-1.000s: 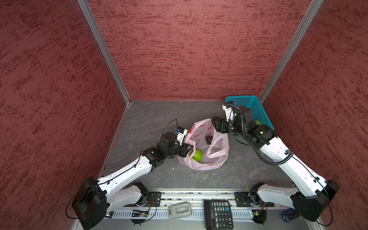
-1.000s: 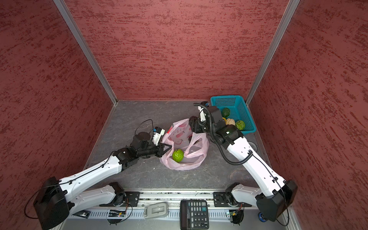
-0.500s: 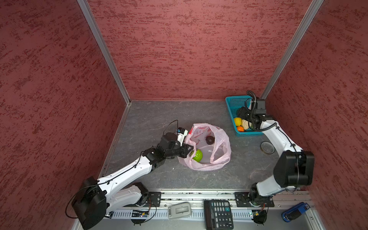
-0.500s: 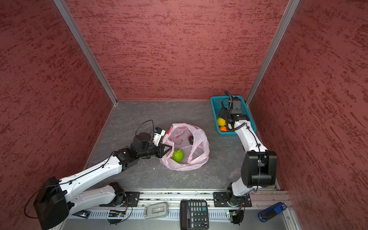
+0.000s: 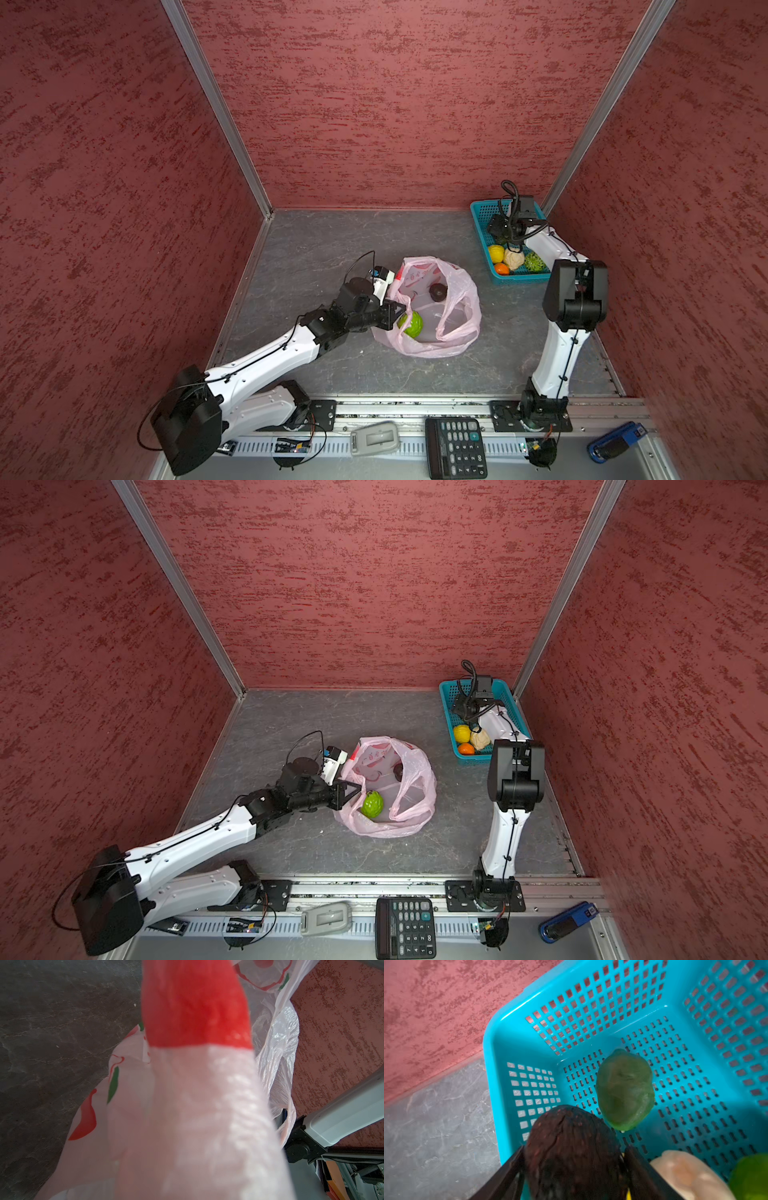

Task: Untie the knot of the plastic bag and take out the fruit
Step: 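Lower the avocado into the teal basket and open the right gripper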

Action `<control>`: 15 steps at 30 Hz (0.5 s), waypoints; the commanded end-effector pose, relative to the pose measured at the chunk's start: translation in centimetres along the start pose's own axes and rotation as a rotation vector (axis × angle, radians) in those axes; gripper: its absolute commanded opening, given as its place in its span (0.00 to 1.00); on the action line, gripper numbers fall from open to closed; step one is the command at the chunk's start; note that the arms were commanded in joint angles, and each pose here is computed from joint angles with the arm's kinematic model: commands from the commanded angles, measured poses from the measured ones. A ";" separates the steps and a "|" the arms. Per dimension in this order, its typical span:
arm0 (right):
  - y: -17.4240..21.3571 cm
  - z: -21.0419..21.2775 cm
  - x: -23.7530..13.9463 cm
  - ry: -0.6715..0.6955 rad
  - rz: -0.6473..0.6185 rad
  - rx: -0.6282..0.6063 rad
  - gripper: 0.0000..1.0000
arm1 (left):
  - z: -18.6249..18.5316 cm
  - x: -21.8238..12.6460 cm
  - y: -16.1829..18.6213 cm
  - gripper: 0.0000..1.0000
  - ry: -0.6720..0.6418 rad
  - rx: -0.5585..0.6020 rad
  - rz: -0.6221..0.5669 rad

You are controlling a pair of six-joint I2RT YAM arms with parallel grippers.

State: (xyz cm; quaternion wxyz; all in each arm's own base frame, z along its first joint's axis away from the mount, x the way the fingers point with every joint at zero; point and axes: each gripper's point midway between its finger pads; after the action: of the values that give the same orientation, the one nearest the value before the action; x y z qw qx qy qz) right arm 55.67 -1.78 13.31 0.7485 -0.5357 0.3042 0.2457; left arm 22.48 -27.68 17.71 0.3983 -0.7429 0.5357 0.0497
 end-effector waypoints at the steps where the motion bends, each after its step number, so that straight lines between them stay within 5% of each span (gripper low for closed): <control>1: -1.2 0.2 -1.3 -0.003 -0.018 -0.010 0.83 | -1.0 -0.1 -1.2 0.00 0.012 0.009 -0.036; 8: -1.3 1.0 -3.4 -0.031 -0.020 -0.022 0.86 | -1.3 -0.1 -1.3 0.00 0.022 0.021 -0.036; 15: 0.3 4.8 -10.2 -0.132 -0.023 -0.049 0.86 | -1.9 -0.7 -1.5 0.00 0.048 0.039 -0.046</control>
State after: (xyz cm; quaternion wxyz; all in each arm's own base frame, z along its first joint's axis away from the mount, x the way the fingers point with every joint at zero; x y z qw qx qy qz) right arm 51.71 0.09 17.38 0.7495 -0.5360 0.2833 0.2660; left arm 22.63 -27.78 18.11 0.3992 -0.7450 0.5326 0.0452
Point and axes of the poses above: each gripper's point midway between its finger pads, its own x axis out along the fingers, its own z axis along the line the jaws close on, y = z × x, and after that the axes turned 8 degrees about -x, right-handed
